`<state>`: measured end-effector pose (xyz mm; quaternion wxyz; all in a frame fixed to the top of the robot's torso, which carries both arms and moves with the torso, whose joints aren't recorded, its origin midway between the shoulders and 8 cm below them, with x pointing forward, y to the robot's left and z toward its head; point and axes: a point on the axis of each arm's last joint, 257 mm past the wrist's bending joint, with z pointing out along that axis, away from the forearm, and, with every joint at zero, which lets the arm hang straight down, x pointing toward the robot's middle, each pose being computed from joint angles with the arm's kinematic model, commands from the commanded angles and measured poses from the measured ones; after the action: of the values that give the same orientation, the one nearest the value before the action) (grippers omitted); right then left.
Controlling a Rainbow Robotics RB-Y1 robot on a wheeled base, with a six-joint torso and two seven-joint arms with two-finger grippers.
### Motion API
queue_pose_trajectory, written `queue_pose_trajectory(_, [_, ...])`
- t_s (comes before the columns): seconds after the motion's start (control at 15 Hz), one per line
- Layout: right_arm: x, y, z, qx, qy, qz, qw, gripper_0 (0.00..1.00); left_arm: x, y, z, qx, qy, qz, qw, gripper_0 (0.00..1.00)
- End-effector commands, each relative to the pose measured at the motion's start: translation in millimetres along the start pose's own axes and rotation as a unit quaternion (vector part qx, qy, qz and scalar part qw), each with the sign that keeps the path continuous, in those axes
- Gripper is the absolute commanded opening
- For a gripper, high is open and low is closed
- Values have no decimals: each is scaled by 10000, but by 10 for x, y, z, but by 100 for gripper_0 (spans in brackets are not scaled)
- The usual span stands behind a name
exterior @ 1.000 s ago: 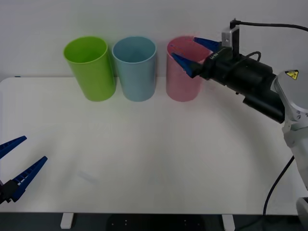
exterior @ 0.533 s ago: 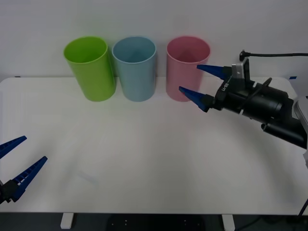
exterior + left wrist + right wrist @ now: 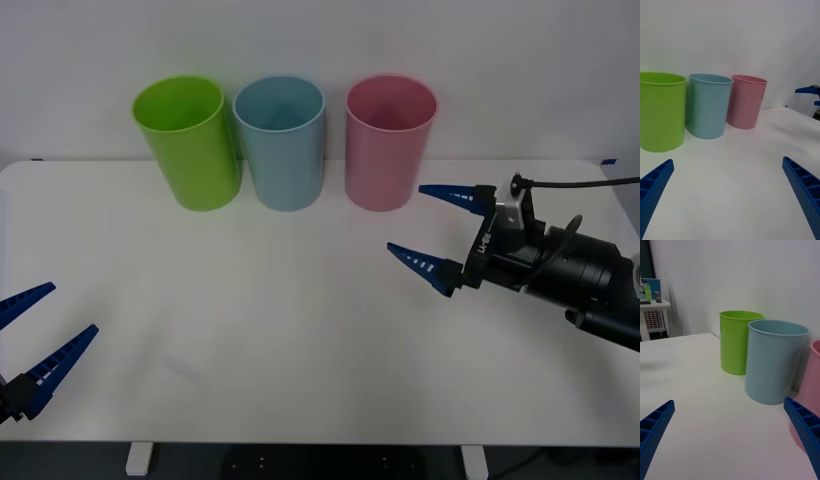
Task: Grasp the object on the table and drop it into the matching bin: aluminum can to the light blue bin, PET bottle to the pink bin.
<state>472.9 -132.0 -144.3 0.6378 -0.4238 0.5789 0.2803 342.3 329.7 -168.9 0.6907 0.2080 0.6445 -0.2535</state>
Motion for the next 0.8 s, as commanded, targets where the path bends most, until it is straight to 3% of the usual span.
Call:
queue_pose_trajectory(0.07, [97, 162, -155, -92, 60, 98, 9999, 100, 0, 0, 0, 0, 0, 0, 10000, 100])
queue_pose_trajectory(0.4, [128, 448, -453, -169, 108, 189, 9996, 100, 0, 0, 0, 0, 0, 0, 10000, 100])
queue_pose_trajectory(0.8, [306, 664, -660, -278, 255, 405, 9985, 100, 0, 0, 0, 0, 0, 0, 10000, 100])
